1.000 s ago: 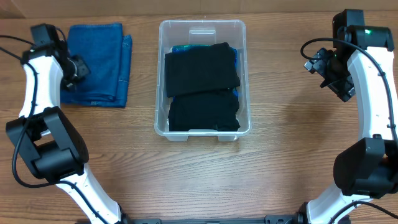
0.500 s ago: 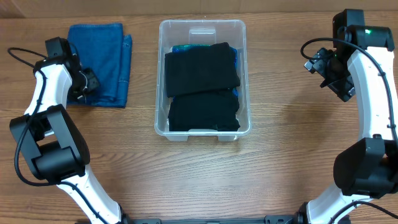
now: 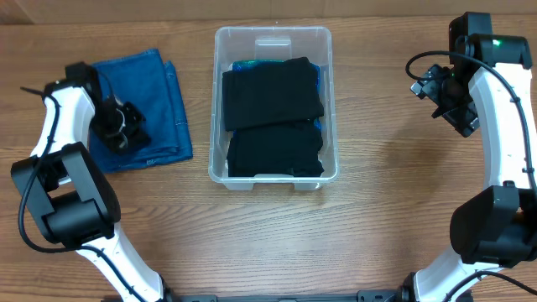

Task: Pack container
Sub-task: 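Move the left gripper left to the folded teal towel, then grasp the teal towel's edge with the left gripper and lift it, then swing the teal towel over the container and lower it in, then release the teal towel and spread it flat over the container, then press the teal towel down inside the container with the left gripper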

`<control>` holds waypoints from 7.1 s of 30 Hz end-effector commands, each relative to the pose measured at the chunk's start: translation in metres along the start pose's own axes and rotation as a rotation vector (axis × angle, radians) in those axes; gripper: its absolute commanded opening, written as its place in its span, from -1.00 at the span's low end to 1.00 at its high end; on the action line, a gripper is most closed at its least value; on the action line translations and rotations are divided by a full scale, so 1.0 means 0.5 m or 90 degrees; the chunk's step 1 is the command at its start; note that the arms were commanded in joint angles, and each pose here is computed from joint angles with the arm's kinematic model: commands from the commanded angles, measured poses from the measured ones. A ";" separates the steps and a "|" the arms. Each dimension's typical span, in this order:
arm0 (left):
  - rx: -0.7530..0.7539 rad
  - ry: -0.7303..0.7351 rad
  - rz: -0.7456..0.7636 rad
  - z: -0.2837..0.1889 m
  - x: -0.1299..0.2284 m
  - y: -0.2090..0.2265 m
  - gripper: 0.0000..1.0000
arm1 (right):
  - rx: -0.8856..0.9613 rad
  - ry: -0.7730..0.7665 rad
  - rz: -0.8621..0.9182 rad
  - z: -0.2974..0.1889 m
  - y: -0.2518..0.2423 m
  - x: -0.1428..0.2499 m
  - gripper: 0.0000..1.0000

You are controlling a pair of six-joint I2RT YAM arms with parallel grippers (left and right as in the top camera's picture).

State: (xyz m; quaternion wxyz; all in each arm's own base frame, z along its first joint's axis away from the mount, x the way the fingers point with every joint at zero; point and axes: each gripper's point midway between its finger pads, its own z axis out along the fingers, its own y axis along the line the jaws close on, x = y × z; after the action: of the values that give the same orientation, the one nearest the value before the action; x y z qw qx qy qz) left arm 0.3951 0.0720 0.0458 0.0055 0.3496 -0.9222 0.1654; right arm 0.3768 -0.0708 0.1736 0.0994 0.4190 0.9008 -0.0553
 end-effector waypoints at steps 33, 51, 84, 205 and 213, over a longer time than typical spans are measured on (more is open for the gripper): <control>0.131 -0.216 0.218 -0.075 -0.212 0.147 0.93 | -0.003 -0.017 0.007 -0.014 -0.005 -0.007 1.00; 0.211 -0.115 0.218 0.079 -0.190 0.163 1.00 | -0.003 -0.017 0.007 -0.014 -0.005 -0.007 1.00; 0.462 -0.126 0.236 -0.204 -0.218 -0.032 -0.92 | -0.003 -0.017 0.007 -0.014 -0.005 -0.007 1.00; -0.056 -0.131 0.396 0.139 0.129 -0.538 -0.92 | -0.003 -0.017 0.007 -0.014 -0.005 -0.007 1.00; 0.045 -0.206 0.409 -0.049 0.168 -0.609 -0.92 | -0.003 -0.017 0.007 -0.014 -0.005 -0.007 1.00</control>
State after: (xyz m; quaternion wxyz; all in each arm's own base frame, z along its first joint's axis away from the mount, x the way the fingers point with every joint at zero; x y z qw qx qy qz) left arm 0.5372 -0.1752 0.1168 -0.1718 0.0761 -0.9767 0.1036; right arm 0.3771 -0.0709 0.1735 0.0998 0.4191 0.9008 -0.0553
